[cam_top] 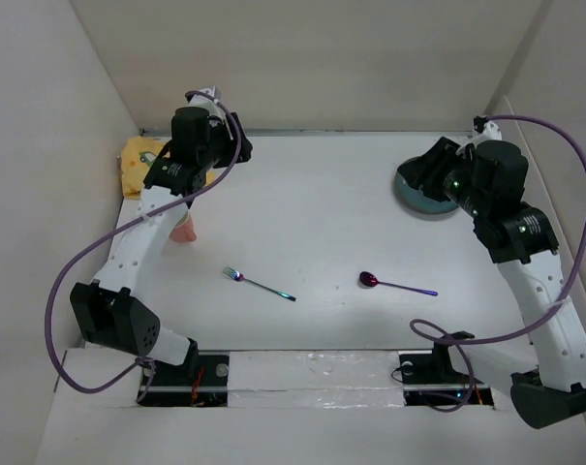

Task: Set the dinner table for one person

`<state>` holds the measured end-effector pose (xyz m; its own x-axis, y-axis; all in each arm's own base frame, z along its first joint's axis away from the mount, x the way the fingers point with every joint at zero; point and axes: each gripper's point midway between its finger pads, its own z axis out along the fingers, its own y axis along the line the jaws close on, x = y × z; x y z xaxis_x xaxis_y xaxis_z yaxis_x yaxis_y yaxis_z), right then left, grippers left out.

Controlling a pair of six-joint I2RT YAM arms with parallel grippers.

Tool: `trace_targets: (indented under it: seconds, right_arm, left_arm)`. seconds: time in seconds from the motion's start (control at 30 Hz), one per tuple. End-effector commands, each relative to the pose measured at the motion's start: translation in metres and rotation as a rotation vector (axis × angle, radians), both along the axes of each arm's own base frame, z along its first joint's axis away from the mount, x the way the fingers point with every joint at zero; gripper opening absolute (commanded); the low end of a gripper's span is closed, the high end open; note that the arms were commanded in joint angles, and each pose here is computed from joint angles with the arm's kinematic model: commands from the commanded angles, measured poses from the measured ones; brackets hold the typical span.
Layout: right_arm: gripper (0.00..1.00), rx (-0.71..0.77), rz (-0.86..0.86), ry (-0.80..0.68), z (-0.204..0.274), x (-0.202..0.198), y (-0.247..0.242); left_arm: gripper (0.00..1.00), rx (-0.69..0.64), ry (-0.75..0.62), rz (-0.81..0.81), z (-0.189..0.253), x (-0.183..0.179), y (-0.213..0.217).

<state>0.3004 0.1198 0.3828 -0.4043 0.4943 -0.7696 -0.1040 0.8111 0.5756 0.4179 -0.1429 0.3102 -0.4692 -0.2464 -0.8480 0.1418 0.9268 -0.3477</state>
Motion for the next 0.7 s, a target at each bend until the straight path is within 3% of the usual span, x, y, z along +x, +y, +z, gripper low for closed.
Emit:
trace_targets:
  seconds: [0.0,0.1,0.13,0.17,0.2,0.23,0.27,0.3,0.47,0.53,0.57,0.67]
  right_arm:
    - [0.51,0.008,0.003,-0.06,0.02,0.005,0.0]
    - [0.43,0.017,0.028,-0.063,0.018,0.006,0.005]
    - [0.35,0.016,0.034,-0.055,0.014,0.006,0.006]
    - [0.07,0.02,0.049,-0.053,0.013,0.006,0.009]
    - [0.0,0.019,0.053,-0.043,0.01,0.007,0.01]
    - [0.0,0.018,0.056,-0.039,0.009,0.007,0.01]
    - [0.0,0.016,0.062,-0.028,0.005,0.008,0.012]
    - [0.0,0.011,0.063,-0.019,0.003,0.009,0.012]
    - [0.0,0.001,0.061,-0.017,-0.003,0.007,0.01]
    - [0.0,0.004,0.079,-0.014,-0.008,0.007,0.013]
    - [0.0,0.005,0.083,-0.013,-0.008,0.007,0.014]
    - [0.04,0.005,0.086,-0.001,-0.014,0.007,0.015]
  left_arm:
    - [0.56,0.008,-0.115,0.023,0.039,0.003,0.009]
    - [0.56,0.033,-0.099,0.038,0.034,0.01,0.011]
    - [0.55,0.041,-0.098,0.046,0.035,0.013,0.012]
    - [0.52,0.066,-0.088,0.085,0.03,0.02,0.019]
    - [0.5,0.081,-0.081,0.106,0.026,0.025,0.022]
    - [0.45,0.122,-0.068,0.152,0.021,0.03,0.031]
    - [0.11,0.148,-0.045,0.173,0.012,0.041,0.033]
    - [0.0,0.171,-0.022,0.207,0.005,0.05,0.044]
    - [0.02,0.322,0.163,0.389,-0.056,0.097,0.093]
    - [0.19,0.354,0.225,0.411,-0.075,0.103,0.101]
    - [0.34,0.366,0.256,0.425,-0.091,0.111,0.106]
    - [0.44,0.375,0.334,0.434,-0.126,0.115,0.109]
